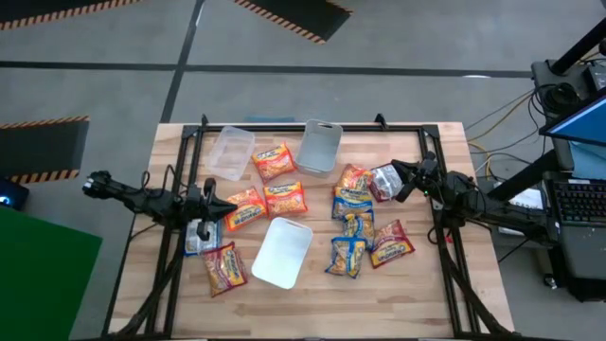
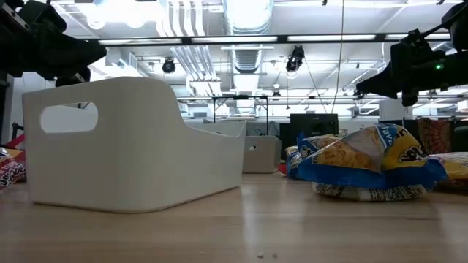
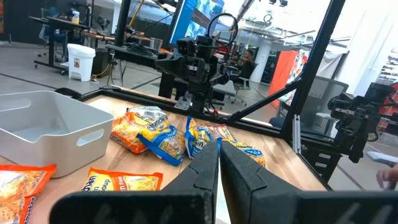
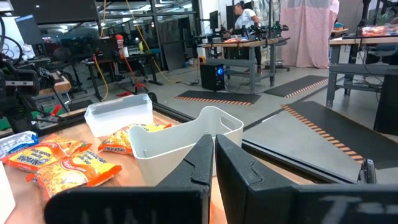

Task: Sort Maruchan noodles
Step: Put the orange noodle pack into the transparent bin

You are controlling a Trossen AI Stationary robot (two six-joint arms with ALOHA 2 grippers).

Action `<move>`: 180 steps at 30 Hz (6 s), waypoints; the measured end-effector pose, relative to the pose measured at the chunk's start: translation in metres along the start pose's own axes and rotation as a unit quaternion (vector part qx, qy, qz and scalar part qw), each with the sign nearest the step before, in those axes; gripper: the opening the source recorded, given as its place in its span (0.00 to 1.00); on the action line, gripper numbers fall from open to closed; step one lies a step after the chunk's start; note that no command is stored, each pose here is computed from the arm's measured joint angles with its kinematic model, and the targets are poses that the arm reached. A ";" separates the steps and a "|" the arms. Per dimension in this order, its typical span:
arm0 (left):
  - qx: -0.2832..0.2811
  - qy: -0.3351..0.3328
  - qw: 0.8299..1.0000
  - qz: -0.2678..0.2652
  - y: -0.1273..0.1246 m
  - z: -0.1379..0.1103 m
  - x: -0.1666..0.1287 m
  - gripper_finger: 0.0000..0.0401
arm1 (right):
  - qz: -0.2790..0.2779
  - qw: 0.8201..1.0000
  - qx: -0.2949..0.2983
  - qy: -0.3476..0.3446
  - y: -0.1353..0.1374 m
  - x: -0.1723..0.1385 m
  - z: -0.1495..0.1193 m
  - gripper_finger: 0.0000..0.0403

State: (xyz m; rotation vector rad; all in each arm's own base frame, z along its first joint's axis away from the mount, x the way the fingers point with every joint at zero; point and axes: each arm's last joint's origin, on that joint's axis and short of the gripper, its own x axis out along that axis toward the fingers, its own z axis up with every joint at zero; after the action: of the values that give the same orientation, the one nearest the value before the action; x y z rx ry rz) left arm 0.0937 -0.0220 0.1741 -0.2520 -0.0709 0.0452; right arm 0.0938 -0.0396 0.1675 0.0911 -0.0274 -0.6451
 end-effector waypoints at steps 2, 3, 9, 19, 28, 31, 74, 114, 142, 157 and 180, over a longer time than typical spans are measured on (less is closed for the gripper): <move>-0.002 -0.004 1.000 0.001 0.000 0.001 0.000 0.00 | 0.000 1.000 0.000 0.000 0.000 0.000 0.000 0.02; -0.014 -0.006 1.000 0.001 0.000 0.001 0.000 0.00 | 0.000 1.000 0.000 0.000 0.000 0.000 0.000 0.02; -0.074 -0.045 0.996 0.002 -0.001 0.008 0.000 0.00 | 0.000 1.000 0.000 0.000 0.000 0.000 0.000 0.02; -0.118 -0.139 0.983 -0.023 -0.004 0.028 -0.003 0.00 | 0.000 1.000 0.000 0.000 0.000 0.000 0.000 0.02; -0.098 -0.103 0.990 -0.010 -0.006 0.023 0.006 0.00 | 0.008 0.998 0.063 0.004 0.000 0.000 -0.001 0.02; -0.095 -0.100 0.990 -0.009 -0.007 0.025 0.007 0.00 | 0.047 0.967 0.248 0.029 0.003 0.000 -0.002 0.02; 0.186 -0.146 0.951 0.199 -0.004 0.043 0.013 0.00 | 0.126 0.968 0.216 -0.010 0.047 0.042 0.038 0.02; 0.306 -0.181 0.908 0.222 -0.016 0.099 0.009 0.00 | -0.217 0.785 0.153 0.560 0.058 0.091 0.062 0.02; 0.352 -0.181 0.886 0.240 -0.020 0.126 0.005 0.00 | -0.238 0.769 0.038 0.591 0.061 0.123 0.019 0.71; 0.359 -0.168 0.886 0.240 -0.020 0.123 0.007 0.00 | -0.243 0.762 0.003 0.600 0.061 0.130 0.006 0.58; 0.371 -0.142 0.885 0.243 -0.019 0.118 0.009 0.00 | -0.190 0.785 0.217 0.549 0.035 0.166 0.031 0.57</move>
State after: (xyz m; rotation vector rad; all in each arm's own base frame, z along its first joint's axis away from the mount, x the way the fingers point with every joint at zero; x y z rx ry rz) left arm 0.0946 -0.0110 0.2938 0.5168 -0.2738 0.6014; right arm 0.2460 -0.1137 0.2016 0.9361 1.0075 -0.9003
